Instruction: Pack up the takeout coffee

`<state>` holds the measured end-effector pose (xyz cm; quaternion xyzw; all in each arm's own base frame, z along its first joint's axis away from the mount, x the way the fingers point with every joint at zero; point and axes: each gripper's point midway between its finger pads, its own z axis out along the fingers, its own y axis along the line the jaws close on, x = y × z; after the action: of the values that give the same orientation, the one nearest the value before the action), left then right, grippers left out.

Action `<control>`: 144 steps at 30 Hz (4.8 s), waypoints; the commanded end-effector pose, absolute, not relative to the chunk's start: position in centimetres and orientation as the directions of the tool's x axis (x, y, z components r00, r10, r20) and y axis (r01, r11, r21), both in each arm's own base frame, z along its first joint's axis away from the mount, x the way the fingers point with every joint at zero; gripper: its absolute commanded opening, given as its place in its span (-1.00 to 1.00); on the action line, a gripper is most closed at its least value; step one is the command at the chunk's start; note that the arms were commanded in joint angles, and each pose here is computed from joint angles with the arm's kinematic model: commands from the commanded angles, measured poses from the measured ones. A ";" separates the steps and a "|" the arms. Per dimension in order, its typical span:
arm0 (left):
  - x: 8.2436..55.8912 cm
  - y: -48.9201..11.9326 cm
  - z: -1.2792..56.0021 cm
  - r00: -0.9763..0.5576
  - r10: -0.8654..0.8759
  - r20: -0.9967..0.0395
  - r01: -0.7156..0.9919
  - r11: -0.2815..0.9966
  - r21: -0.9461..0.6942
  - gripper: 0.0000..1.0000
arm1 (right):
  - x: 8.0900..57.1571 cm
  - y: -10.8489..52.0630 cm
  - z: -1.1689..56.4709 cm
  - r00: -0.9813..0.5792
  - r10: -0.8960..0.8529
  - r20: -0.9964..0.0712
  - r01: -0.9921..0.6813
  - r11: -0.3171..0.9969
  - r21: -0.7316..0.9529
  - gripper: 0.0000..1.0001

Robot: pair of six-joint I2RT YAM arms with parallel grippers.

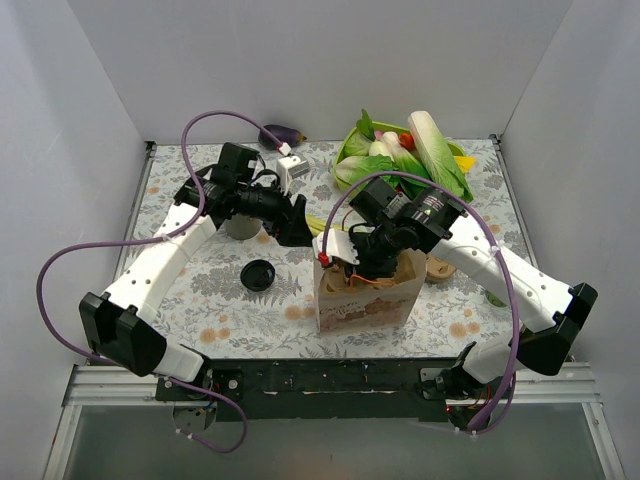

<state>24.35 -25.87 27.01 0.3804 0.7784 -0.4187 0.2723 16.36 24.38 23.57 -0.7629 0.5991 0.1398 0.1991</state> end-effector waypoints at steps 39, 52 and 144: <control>23.1 -26.7 26.9 -0.431 0.504 -0.749 0.898 0.318 -0.303 0.48 | 16.1 21.2 24.0 0.243 -0.891 -0.383 -0.965 -0.180 -0.193 -0.97; 25.5 -28.8 35.8 -0.343 0.296 -0.892 0.912 0.332 -0.241 0.51 | 15.9 20.5 20.1 0.276 -0.917 -0.288 -0.961 -0.255 -0.109 -0.97; 22.7 -31.5 32.0 -0.281 0.437 -0.854 0.959 0.091 -0.269 0.43 | 18.6 15.6 39.0 0.041 -0.535 -0.844 -0.855 0.418 -0.307 0.90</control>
<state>24.13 -33.18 28.04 0.4782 0.7043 -0.4597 0.2530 20.96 15.88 38.46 -0.4979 0.6880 0.1369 0.5098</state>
